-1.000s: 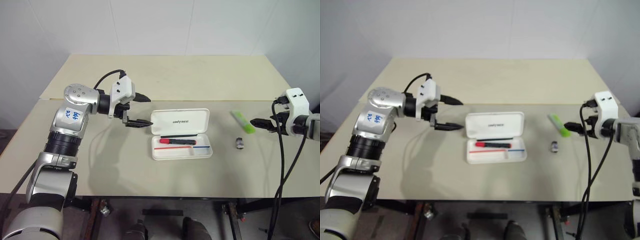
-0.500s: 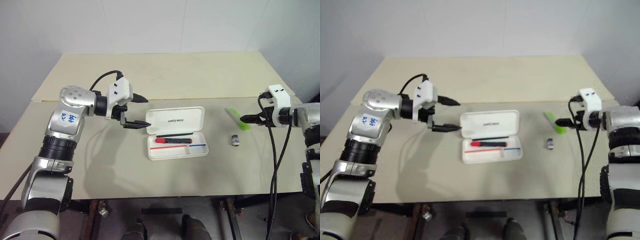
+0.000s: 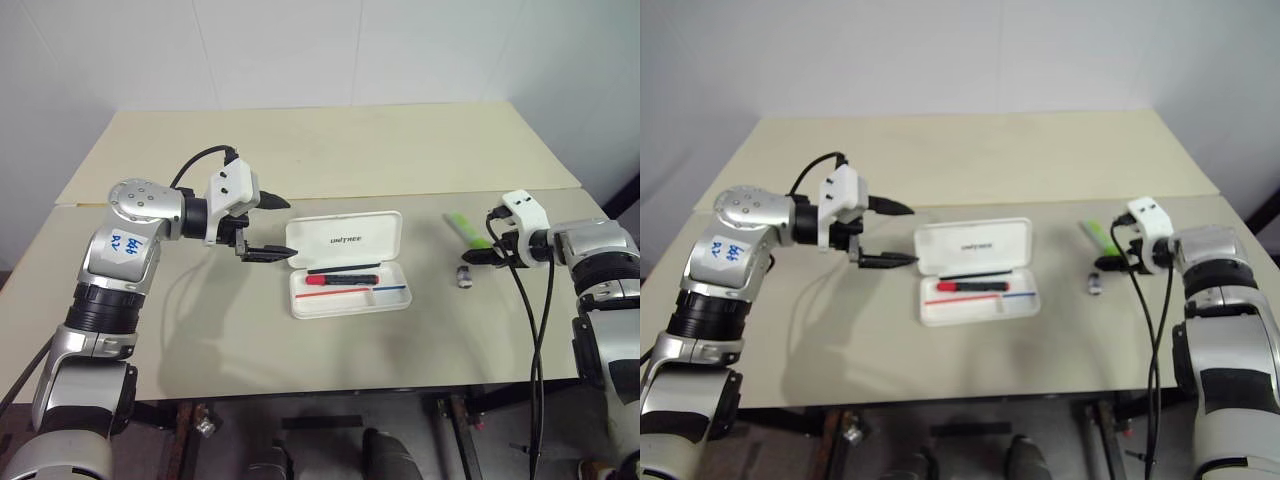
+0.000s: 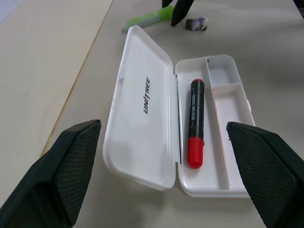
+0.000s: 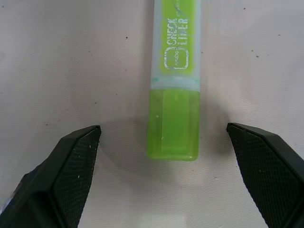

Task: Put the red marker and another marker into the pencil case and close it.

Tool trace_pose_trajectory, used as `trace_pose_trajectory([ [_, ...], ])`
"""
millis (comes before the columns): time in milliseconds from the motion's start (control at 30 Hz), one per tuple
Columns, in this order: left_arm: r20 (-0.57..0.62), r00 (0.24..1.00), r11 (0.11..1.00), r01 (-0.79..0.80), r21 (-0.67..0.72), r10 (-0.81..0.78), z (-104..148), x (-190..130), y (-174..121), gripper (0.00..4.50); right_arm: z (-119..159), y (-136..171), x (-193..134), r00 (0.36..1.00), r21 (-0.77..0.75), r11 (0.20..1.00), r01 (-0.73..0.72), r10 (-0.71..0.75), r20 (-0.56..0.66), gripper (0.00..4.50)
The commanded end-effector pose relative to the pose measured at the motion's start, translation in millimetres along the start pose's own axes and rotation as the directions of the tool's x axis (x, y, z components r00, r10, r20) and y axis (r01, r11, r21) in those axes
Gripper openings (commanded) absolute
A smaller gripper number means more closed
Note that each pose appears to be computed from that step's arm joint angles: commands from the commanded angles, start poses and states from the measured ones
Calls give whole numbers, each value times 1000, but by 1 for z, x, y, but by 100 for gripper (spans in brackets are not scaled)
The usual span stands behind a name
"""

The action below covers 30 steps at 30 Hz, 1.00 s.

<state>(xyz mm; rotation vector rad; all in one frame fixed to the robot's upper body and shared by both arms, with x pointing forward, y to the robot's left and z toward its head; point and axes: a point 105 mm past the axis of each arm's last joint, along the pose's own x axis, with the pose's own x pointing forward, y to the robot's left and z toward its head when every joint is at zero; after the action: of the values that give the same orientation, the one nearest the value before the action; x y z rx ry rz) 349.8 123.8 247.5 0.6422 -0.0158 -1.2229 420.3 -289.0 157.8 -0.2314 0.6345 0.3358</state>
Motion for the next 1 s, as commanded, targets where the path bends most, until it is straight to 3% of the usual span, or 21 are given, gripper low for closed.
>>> trace_pose_trajectory([
  [33,32,999,999,-15,44,13,14,-4,1,450,2,-1,3,1000,9,1000,20,-20,18,325],
  [233,33,999,999,-4,47,3,15,-4,-1,450,-4,5,7,1000,9,1000,-16,16,-1,115],
  [467,33,999,999,-1,49,-1,14,-4,-2,450,-2,2,7,1000,5,1000,9,-9,4,109],
  [600,36,999,999,4,51,-6,14,-2,-2,450,12,-2,-1,998,-23,1000,20,-18,66,109],
  [800,45,999,999,22,48,-24,11,3,-2,450,43,-8,-32,983,-79,996,-29,43,180,109],
  [1000,56,997,998,45,43,-48,6,8,-3,450,51,0,-70,965,-179,977,-116,153,213,109],
])
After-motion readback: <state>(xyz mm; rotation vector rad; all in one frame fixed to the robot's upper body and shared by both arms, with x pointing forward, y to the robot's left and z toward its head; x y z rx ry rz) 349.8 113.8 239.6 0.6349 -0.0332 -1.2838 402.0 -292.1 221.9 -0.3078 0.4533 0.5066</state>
